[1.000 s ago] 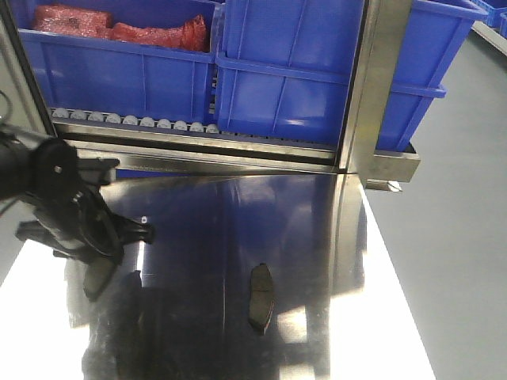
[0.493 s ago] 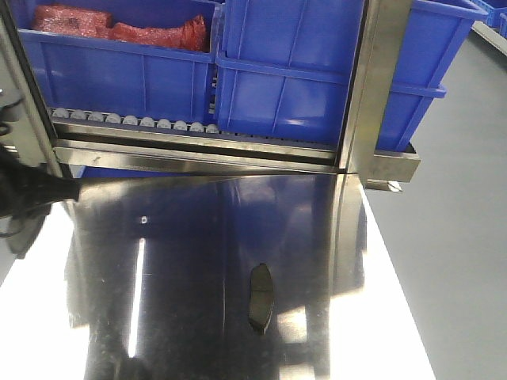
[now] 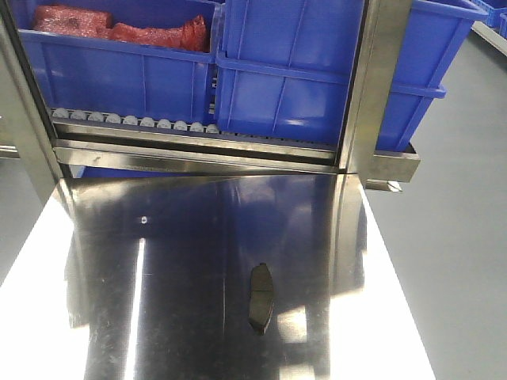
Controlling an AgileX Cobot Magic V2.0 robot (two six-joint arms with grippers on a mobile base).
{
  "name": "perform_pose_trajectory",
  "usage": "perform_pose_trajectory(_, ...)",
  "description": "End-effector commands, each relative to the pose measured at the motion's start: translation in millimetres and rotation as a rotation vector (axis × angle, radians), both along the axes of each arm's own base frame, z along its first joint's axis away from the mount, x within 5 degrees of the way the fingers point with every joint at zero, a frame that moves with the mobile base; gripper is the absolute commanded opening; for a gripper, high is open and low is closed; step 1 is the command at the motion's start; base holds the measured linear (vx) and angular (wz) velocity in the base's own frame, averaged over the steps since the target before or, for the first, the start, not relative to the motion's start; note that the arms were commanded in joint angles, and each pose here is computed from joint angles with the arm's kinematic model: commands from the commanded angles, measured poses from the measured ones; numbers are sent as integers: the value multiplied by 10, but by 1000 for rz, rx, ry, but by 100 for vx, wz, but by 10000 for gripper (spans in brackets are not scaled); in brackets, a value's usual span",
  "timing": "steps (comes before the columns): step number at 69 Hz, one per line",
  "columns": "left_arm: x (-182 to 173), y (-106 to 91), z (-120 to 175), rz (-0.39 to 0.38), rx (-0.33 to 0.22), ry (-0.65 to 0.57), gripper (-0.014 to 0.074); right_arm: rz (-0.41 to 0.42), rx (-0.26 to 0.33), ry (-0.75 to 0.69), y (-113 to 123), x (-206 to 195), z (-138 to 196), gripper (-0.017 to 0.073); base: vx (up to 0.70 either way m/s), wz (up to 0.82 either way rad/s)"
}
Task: Move and align brake pads A on conveyor
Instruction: 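Lift the brake pad off the table with the left gripper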
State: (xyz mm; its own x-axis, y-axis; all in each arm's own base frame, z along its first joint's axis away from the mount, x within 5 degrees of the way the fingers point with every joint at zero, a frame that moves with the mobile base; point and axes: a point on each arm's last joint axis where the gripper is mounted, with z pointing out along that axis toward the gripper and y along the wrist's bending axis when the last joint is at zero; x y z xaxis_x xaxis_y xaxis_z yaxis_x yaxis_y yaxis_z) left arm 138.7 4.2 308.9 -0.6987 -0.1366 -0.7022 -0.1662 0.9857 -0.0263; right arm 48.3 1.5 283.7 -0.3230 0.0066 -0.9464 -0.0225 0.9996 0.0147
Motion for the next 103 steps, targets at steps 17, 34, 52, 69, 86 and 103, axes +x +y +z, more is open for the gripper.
perform_pose_trajectory(17, -724, 30, -52, -51, 24, -337, -6, 0, -13, -86, -3, 19, 138, 575, 0, 0)
perform_pose_trajectory(34, -1051, 38, -84, -83, 60, -458, -6, 0, -13, -86, -3, 19, 138, 575, 0, 0)
perform_pose_trajectory(52, -1074, 42, -93, -85, 66, -453, -6, 0, -13, -86, -3, 19, 138, 575, 0, 0)
perform_pose_trajectory(69, -1074, 42, -94, -85, 66, -452, -6, 0, -13, -86, -3, 19, 138, 575, 0, 0)
perform_pose_trajectory(86, -1074, 42, -94, -85, 66, -452, -6, 0, -13, -86, -3, 19, 138, 575, 0, 0)
perform_pose_trajectory(103, -1074, 42, -94, -85, 66, -452, -6, 0, -13, -86, -3, 19, 138, 575, 0, 0)
